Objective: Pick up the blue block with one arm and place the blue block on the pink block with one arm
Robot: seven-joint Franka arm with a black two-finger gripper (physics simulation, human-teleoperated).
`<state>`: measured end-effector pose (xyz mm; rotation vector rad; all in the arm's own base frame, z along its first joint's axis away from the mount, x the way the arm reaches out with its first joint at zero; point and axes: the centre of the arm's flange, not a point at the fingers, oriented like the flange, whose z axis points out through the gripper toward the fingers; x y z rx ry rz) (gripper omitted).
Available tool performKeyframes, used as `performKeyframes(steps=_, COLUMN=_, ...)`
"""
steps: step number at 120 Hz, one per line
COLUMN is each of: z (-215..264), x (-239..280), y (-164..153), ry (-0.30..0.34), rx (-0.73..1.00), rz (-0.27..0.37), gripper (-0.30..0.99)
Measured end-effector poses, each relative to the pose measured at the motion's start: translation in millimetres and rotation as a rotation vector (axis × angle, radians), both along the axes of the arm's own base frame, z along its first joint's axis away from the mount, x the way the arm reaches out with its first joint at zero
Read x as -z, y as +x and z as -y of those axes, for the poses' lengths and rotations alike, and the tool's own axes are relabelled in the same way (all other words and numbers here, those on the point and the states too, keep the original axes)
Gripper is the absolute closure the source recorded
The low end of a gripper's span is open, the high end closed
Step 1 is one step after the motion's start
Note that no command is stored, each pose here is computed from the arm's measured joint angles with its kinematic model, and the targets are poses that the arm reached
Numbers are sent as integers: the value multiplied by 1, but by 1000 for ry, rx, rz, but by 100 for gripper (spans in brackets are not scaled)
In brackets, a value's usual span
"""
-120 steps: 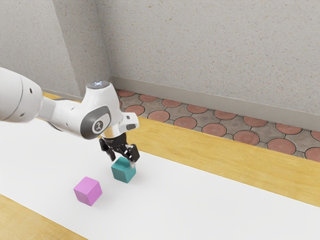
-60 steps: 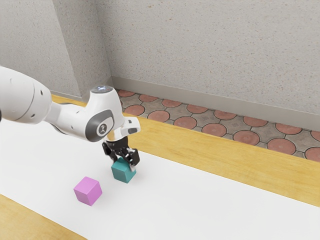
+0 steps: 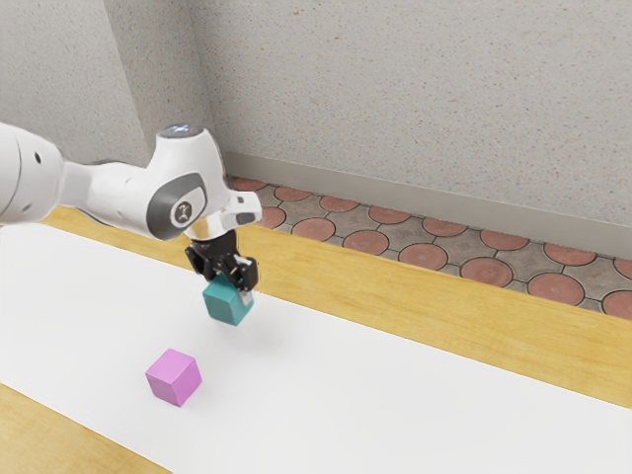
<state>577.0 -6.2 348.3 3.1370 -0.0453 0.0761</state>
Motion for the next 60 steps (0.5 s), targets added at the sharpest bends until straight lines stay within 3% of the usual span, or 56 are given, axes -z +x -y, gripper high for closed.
performKeyframes(steps=38, z=-44, x=-16, y=-79, ry=31, rx=-80, rz=-44, gripper=32)
performKeyframes(steps=60, z=-23, x=-15, y=-109, ry=39, rx=-43, rz=-47, gripper=31)
